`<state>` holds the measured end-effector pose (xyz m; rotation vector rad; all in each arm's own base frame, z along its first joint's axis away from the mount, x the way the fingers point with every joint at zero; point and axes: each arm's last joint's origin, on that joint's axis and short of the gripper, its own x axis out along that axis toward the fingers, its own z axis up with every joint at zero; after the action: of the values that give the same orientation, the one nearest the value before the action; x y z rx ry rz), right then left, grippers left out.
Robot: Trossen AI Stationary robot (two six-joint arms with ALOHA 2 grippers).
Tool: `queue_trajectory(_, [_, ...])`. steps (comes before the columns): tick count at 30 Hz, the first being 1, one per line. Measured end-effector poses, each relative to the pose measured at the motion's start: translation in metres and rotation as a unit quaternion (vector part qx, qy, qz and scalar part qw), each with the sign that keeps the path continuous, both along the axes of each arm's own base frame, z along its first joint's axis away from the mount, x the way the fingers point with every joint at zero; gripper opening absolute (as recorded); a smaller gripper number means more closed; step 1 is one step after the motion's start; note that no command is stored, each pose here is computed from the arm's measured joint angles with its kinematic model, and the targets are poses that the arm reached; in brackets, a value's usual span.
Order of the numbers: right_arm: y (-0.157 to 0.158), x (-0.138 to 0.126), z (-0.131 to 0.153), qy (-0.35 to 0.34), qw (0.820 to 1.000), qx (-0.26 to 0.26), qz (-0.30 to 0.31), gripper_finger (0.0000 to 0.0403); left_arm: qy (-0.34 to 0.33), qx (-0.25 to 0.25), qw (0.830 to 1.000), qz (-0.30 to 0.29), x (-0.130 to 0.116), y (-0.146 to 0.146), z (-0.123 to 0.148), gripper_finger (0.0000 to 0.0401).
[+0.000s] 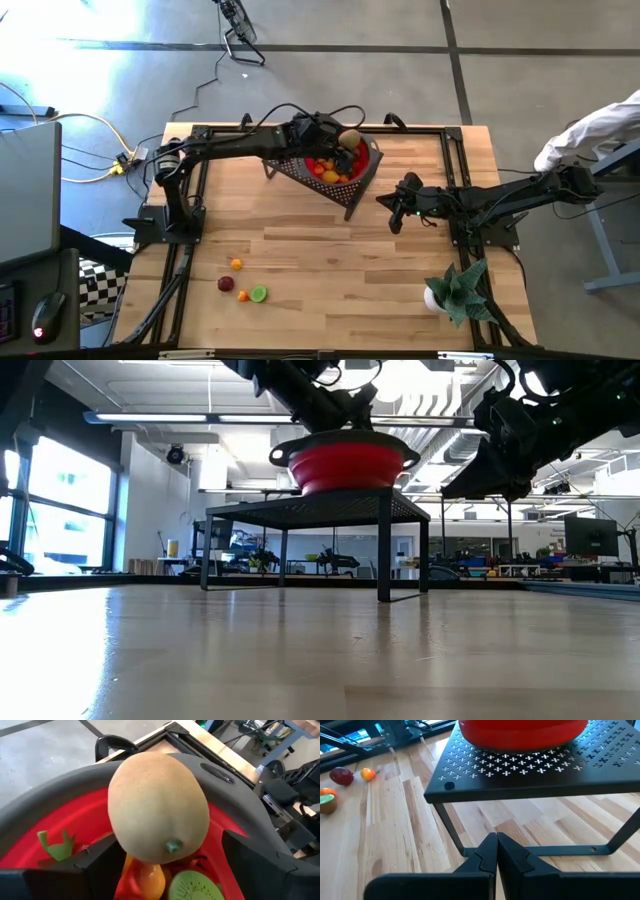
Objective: Pick & Place Fruit
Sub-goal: Put the kiwi into the strainer bowl on the shelf, then put the pear into the strainer bowl on the shelf
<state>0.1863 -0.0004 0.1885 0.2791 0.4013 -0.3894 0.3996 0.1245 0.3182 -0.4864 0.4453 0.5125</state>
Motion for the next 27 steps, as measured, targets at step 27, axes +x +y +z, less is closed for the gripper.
queue_trajectory(27, [0.0,0.0,0.0,0.0,1.0,0.0,0.0,0.0002,-0.046,0.037,0.989,-0.138,-0.034,-0.017,0.053,0.0314])
